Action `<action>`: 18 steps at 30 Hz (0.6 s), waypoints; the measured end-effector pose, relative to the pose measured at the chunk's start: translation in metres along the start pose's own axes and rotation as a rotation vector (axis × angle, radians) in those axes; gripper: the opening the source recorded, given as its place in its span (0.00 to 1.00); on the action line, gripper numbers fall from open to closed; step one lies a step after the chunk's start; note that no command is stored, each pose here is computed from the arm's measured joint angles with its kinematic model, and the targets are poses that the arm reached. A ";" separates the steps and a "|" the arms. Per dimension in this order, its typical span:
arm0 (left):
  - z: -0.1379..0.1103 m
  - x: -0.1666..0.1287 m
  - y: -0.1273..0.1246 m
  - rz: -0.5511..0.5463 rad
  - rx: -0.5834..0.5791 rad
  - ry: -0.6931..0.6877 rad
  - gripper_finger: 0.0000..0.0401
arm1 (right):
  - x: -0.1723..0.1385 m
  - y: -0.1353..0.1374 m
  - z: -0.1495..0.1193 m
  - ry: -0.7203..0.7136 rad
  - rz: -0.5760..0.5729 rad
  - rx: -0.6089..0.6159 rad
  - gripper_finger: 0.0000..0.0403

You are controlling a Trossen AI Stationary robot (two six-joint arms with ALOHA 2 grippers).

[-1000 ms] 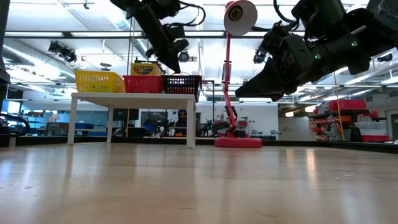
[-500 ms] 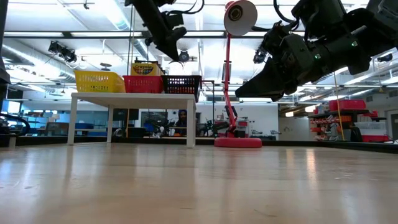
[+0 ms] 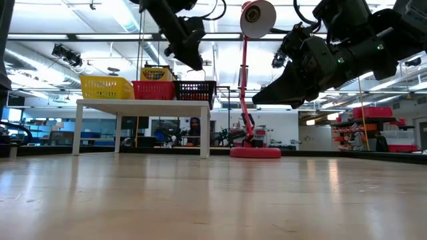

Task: Pick & Place Office Desk Supplies
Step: Put the red rubber band into the black bin on the shelf, then return to Home Position

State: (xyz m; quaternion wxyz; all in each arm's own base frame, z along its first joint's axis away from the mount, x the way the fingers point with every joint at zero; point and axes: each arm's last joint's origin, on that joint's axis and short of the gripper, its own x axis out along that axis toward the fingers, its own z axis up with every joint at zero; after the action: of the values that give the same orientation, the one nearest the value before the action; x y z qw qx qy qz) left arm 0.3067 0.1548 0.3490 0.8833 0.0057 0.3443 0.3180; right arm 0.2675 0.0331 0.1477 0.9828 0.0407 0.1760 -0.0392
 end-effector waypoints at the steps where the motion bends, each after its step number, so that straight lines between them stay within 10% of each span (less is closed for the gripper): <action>1: 0.000 -0.002 0.000 -0.001 0.003 -0.003 0.29 | 0.000 0.000 0.000 0.000 0.000 0.000 0.04; 8: -0.002 -0.021 0.001 0.018 0.023 -0.022 0.42 | 0.000 0.000 0.001 -0.006 -0.003 0.000 0.04; 18: -0.024 -0.001 -0.004 -0.017 0.051 -0.025 0.29 | 0.002 -0.013 0.011 -0.101 -0.078 -0.061 0.04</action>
State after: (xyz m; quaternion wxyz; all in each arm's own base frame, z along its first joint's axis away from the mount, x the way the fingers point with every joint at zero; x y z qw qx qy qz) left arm 0.2937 0.1457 0.3309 0.8898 0.0294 0.3412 0.3015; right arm 0.2717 0.0187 0.1567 0.9889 0.0019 0.1288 -0.0740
